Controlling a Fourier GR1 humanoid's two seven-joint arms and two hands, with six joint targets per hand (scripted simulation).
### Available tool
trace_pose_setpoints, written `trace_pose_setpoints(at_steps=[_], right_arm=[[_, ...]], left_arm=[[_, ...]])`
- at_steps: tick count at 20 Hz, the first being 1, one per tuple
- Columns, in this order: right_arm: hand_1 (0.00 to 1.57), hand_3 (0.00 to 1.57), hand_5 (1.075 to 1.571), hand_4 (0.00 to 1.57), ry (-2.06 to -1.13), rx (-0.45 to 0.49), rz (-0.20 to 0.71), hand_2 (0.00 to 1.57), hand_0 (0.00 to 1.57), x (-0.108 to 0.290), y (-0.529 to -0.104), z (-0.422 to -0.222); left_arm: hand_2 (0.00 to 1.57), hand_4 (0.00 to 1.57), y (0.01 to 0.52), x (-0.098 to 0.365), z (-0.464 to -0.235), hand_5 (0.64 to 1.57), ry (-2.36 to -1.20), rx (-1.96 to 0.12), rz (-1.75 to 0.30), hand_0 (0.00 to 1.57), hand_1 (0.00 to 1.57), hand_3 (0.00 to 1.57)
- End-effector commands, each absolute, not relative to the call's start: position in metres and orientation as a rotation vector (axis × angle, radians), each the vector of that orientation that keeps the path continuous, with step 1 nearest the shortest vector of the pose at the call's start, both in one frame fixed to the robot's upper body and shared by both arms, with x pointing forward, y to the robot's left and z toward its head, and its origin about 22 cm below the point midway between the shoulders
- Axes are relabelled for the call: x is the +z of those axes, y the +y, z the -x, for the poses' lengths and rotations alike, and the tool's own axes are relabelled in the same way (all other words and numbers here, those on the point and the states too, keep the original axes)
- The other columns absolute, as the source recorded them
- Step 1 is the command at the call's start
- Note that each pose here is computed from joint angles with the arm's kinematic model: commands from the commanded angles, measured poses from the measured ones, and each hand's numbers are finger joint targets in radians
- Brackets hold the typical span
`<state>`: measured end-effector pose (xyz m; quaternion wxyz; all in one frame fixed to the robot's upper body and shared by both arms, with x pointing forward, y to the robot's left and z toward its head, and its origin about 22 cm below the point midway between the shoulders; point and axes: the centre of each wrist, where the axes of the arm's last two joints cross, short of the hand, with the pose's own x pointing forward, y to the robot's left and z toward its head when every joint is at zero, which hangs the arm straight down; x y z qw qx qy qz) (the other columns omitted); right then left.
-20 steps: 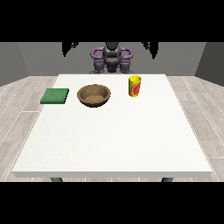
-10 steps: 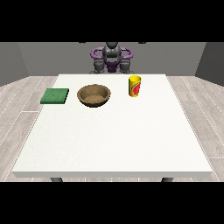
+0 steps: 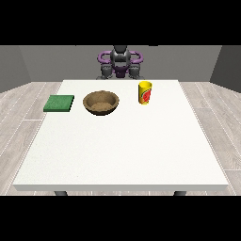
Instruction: Pick the cup and pour the ball into the bowl, then pick the bowl and place it on the pad
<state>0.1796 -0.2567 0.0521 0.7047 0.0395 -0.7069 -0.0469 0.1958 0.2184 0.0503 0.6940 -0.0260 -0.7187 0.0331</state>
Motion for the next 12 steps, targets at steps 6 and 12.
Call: trace_pose_setpoints(at_steps=[6,12], right_arm=[[0.00,0.00,1.571,0.35,-1.797,-0.050,-0.127,0.00,0.00,0.035,-0.288,-0.204],[0.00,0.00,1.571,0.30,-1.824,-0.054,-0.127,0.00,0.00,0.025,-0.318,-0.214]], left_arm=[[0.00,0.00,0.207,0.021,-0.234,1.504,-1.866,0.021,-0.039,0.00,0.00,0.00],[0.00,0.00,0.198,-0.013,-0.245,1.500,-1.911,-0.033,-0.088,0.00,0.00,0.00]])
